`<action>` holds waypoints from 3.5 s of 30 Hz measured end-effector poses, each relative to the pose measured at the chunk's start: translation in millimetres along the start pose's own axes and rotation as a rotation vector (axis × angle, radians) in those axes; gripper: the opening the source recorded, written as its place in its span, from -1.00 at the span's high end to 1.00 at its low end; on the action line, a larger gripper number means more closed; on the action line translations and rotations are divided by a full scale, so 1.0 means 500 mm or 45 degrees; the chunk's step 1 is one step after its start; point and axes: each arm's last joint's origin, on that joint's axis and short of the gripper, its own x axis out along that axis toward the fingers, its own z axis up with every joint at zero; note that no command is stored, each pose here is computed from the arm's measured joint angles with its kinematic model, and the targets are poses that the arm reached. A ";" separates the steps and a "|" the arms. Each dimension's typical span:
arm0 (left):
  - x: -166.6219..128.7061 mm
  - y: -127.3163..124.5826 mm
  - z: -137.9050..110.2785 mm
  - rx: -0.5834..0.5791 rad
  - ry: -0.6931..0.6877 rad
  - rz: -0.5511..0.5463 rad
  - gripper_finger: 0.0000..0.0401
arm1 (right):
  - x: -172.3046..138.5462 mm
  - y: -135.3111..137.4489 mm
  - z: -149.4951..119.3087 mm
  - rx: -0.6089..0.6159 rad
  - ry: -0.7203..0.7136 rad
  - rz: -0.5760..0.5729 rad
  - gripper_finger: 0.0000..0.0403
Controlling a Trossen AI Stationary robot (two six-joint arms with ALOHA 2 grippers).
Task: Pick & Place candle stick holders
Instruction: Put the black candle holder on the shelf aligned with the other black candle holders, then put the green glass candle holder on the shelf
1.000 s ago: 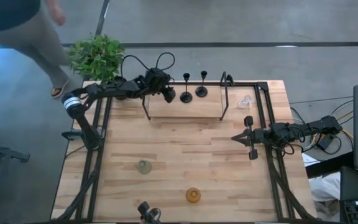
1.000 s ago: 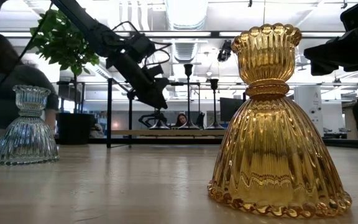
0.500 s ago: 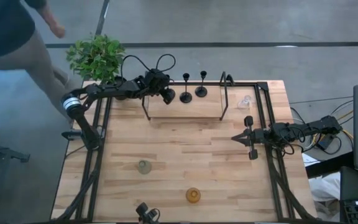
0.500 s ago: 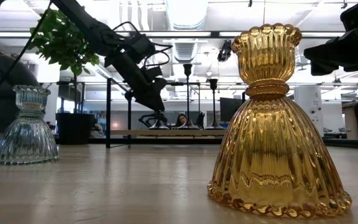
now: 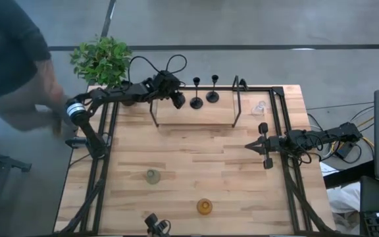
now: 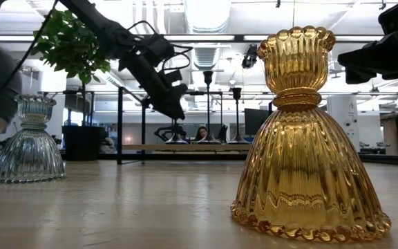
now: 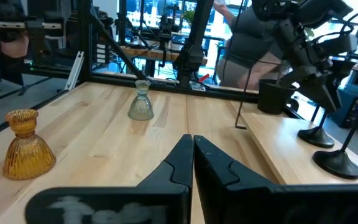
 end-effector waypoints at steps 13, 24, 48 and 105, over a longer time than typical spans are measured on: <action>-0.010 0.002 0.010 0.048 0.070 0.007 0.16 | 0.000 0.000 0.000 0.001 0.000 0.000 0.96; -0.011 0.001 0.008 0.054 0.084 -0.012 0.16 | 0.000 0.000 0.000 0.000 0.000 0.000 0.96; -0.022 0.002 0.017 0.166 0.180 -0.026 0.16 | 0.000 0.000 0.000 0.002 0.000 0.000 0.96; -0.065 0.006 0.053 0.507 0.360 0.007 0.16 | 0.000 0.000 0.000 0.002 0.000 0.000 0.96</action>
